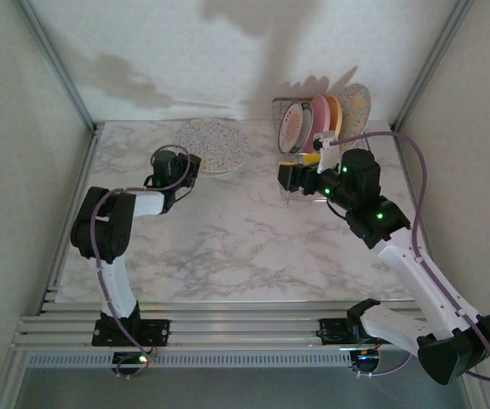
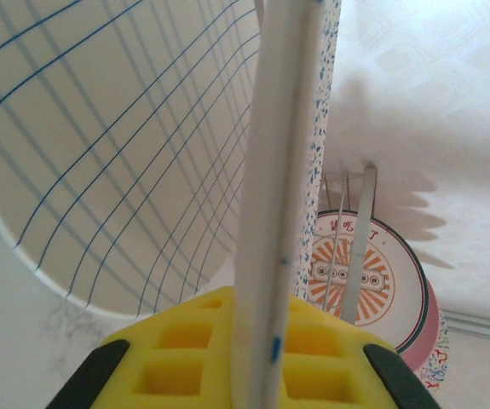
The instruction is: Unload the plates from the dish rack
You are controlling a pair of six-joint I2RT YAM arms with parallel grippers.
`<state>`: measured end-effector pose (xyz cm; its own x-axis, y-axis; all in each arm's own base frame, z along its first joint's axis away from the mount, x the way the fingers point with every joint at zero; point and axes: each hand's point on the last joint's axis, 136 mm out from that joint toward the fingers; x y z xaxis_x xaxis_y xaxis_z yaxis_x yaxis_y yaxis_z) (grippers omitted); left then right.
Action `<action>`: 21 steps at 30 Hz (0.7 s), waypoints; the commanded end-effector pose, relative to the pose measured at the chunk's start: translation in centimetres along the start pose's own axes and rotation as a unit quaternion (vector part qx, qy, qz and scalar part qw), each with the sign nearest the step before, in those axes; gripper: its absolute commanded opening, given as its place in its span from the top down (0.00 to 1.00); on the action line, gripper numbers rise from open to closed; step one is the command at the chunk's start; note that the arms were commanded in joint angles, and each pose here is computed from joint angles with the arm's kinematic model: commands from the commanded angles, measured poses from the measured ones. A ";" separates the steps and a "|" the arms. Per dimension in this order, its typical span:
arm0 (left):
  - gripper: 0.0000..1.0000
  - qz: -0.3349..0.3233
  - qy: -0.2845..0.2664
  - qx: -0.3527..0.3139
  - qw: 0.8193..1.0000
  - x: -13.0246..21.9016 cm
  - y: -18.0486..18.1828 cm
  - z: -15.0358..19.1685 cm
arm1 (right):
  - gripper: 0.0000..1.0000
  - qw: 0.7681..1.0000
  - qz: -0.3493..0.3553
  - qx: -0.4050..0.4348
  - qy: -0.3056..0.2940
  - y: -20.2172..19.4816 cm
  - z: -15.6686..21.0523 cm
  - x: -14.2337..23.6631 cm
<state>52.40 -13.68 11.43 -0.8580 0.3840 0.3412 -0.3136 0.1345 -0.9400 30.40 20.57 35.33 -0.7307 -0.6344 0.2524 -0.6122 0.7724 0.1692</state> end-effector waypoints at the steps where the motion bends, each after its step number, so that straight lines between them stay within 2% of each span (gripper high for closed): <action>1: 1.00 0.043 -0.006 -0.023 0.999 -0.7 -3.1 -1.0 | 0.19 1.000 -0.009 0.008 -0.013 0.5 -0.8 -0.1; 21: 1.00 0.004 0.008 -0.021 1.000 -4.1 -0.7 -2.2 | 0.18 1.000 -0.008 0.000 -0.006 0.4 -0.5 -0.4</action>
<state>55.52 -13.14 7.81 -0.8302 0.3734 0.4140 -0.3766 0.1718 -0.9103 30.73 20.75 34.78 -0.7271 -0.6324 0.2671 -0.6094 0.7737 0.1732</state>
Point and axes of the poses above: each hand's point on the last joint's axis, 136 mm out from that joint toward the fingers, its own x axis back along the fingers, its own y axis along the line the jaws close on, z = x × y, and after that the axes turned 7 degrees about x, right-handed
